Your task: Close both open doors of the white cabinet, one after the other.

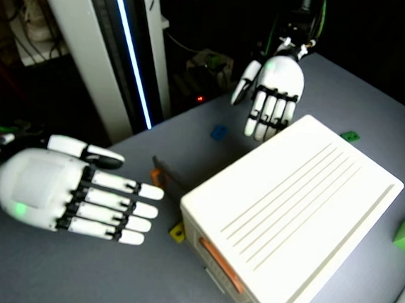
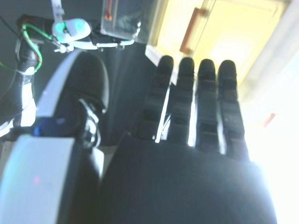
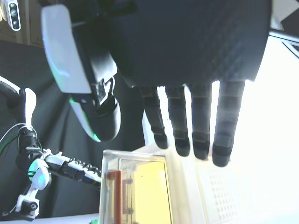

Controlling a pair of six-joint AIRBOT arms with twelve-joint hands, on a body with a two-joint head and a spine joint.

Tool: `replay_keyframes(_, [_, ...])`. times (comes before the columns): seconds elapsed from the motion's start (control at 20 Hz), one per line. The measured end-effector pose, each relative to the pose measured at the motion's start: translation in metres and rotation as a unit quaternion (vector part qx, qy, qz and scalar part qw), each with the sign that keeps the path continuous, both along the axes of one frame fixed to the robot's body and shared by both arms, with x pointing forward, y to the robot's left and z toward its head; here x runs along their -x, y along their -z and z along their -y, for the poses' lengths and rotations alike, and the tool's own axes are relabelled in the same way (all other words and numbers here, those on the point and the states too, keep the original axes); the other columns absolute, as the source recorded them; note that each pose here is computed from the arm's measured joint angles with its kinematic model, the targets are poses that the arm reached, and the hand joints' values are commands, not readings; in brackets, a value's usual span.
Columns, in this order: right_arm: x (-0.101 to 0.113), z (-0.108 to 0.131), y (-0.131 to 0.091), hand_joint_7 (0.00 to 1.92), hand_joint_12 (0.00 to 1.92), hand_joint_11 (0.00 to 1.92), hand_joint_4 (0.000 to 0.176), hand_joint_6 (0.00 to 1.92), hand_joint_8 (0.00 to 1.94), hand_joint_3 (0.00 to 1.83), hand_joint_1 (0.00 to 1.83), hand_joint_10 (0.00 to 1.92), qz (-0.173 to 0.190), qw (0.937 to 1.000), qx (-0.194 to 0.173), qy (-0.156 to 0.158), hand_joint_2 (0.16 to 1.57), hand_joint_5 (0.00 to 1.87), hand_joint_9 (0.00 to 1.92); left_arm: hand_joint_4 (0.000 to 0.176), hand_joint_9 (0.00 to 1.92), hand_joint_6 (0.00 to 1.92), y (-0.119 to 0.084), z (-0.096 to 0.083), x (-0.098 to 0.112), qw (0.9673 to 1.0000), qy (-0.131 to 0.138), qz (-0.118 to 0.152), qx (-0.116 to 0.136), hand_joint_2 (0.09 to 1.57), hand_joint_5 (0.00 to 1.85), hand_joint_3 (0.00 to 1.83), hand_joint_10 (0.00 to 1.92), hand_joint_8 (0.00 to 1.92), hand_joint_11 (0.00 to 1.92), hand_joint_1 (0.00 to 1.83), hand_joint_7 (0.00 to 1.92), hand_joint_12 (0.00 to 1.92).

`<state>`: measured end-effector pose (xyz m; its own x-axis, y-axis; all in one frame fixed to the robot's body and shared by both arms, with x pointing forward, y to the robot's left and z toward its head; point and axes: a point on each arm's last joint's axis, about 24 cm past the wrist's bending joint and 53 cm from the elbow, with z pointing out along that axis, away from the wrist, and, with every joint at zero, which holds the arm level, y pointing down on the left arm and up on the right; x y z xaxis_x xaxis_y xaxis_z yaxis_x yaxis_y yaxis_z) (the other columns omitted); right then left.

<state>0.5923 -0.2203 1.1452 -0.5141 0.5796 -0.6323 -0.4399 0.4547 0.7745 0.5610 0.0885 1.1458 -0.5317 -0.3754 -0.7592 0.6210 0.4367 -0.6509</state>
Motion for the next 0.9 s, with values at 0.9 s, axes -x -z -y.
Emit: replay_keyframes(0.9, [0.017,-0.033,0.008,0.05,0.0,0.05,0.0,0.0,0.0,0.01,0.38,0.0,-0.007,0.9984,0.008,-0.055,1.49,0.08,0.04,0.0,0.05,0.0,-0.022,-0.095,-0.008,0.9845,-0.17,0.034,0.027,1.38,0.04,0.0,0.0,0.0,0.0,0.0,0.03,0.39])
